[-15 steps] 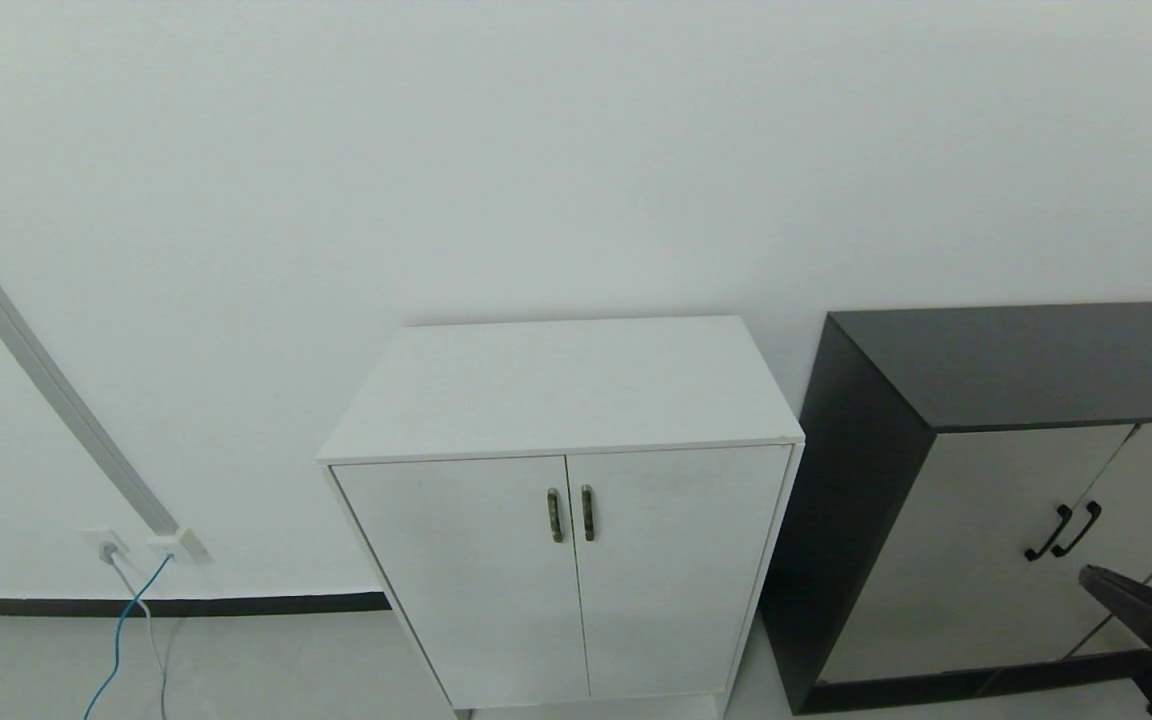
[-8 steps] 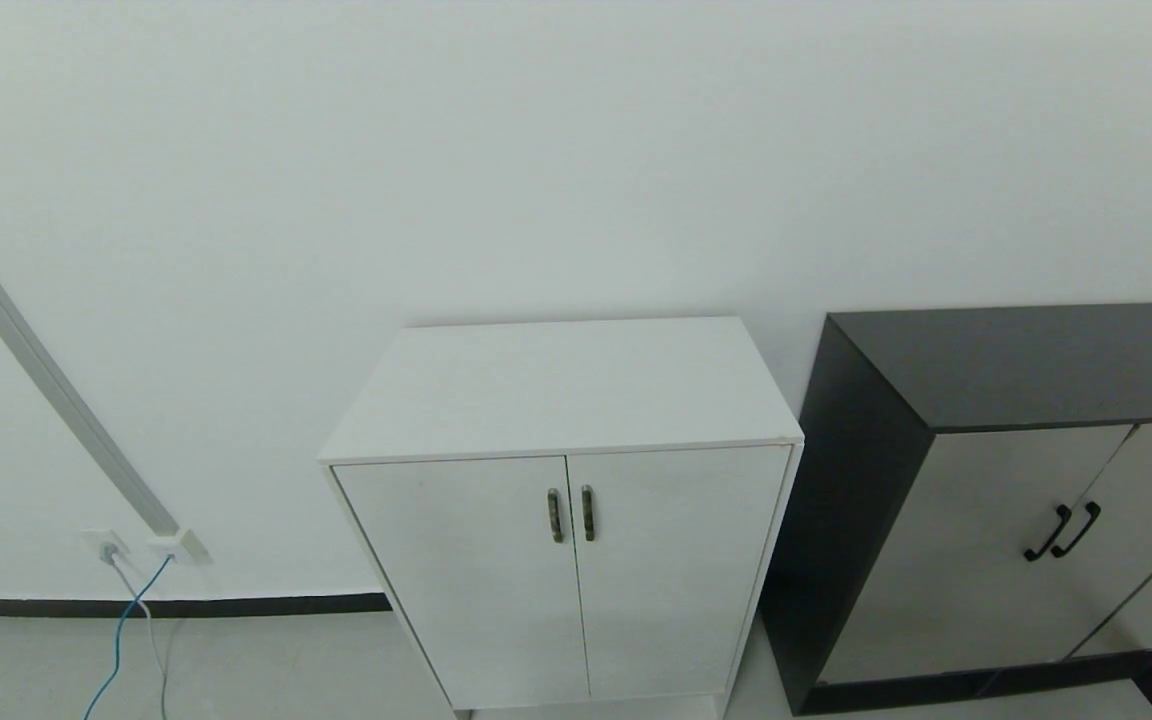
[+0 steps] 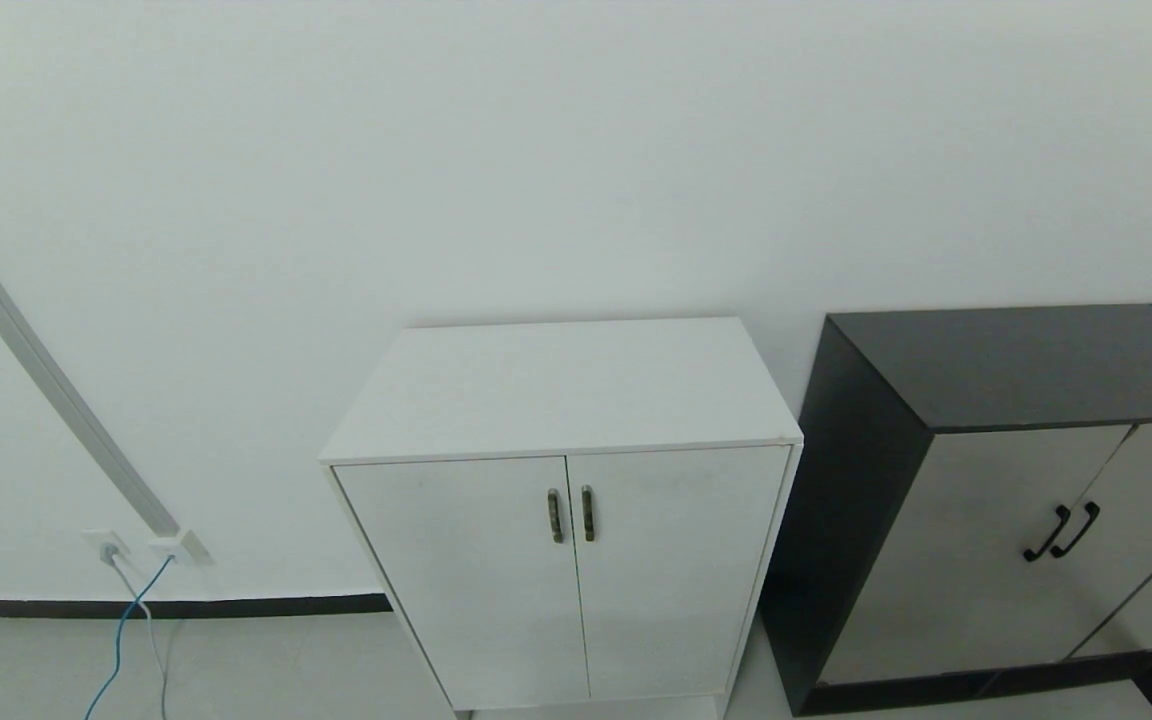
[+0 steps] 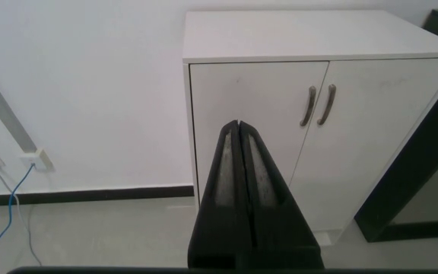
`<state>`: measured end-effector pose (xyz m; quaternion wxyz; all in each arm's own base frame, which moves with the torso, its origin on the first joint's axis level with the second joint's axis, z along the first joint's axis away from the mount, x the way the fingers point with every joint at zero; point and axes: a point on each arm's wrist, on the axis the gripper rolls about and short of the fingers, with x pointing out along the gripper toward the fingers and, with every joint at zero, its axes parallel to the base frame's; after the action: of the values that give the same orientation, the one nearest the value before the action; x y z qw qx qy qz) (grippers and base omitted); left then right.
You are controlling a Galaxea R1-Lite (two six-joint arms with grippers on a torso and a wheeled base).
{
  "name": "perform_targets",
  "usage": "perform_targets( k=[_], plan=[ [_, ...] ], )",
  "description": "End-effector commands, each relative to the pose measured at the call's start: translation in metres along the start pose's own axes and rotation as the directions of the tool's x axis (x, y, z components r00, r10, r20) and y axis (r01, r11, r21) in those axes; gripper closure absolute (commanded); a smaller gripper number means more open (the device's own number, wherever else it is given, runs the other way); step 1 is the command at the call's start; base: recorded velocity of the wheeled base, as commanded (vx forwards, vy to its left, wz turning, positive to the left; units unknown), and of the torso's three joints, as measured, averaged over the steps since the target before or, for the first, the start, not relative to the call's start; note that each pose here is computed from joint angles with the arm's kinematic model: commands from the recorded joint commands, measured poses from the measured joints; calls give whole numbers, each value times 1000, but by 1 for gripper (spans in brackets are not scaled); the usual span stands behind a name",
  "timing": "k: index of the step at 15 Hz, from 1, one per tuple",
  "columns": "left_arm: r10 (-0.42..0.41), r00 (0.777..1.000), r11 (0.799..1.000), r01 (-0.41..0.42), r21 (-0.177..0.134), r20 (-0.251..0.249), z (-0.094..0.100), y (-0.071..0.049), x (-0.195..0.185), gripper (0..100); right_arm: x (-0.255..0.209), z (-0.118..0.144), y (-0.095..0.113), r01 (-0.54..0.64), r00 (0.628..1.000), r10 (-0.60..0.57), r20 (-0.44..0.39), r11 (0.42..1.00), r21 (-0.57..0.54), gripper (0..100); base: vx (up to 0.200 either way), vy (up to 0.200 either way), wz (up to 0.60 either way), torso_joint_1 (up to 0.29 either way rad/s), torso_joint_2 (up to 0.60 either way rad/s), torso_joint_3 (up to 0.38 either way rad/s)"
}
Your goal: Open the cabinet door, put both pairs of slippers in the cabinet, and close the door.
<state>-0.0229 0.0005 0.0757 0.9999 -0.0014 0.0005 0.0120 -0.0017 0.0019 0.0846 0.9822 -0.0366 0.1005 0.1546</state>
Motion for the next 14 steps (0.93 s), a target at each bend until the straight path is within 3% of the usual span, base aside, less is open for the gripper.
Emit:
perform_targets(
  k=[1, 6, 11, 14],
  plan=[
    [1, 1000, 1000, -1, 0, -2, 0, 0, 0, 100, -3, -1, 0, 4, 1000, -4, 30, 1000, -3, 100, 0, 0, 0, 0, 0, 0],
    [1, 1000, 1000, -1, 0, -2, 0, 0, 0, 100, -4, -5, 0, 47, 999, -47, 12, 999, -15, 100, 0, 0, 0, 0, 0, 0],
    [1, 1000, 1000, -1, 0, -2, 0, 0, 0, 100, -12, -9, 1, 173, 979, -173, 105, 985, 9, 100, 0, 0, 0, 0, 0, 0],
    [1, 1000, 1000, -1, 0, -2, 0, 0, 0, 100, -12, -9, 1, 198, 974, -200, 103, 980, 29, 100, 0, 0, 0, 0, 0, 0]
  ],
)
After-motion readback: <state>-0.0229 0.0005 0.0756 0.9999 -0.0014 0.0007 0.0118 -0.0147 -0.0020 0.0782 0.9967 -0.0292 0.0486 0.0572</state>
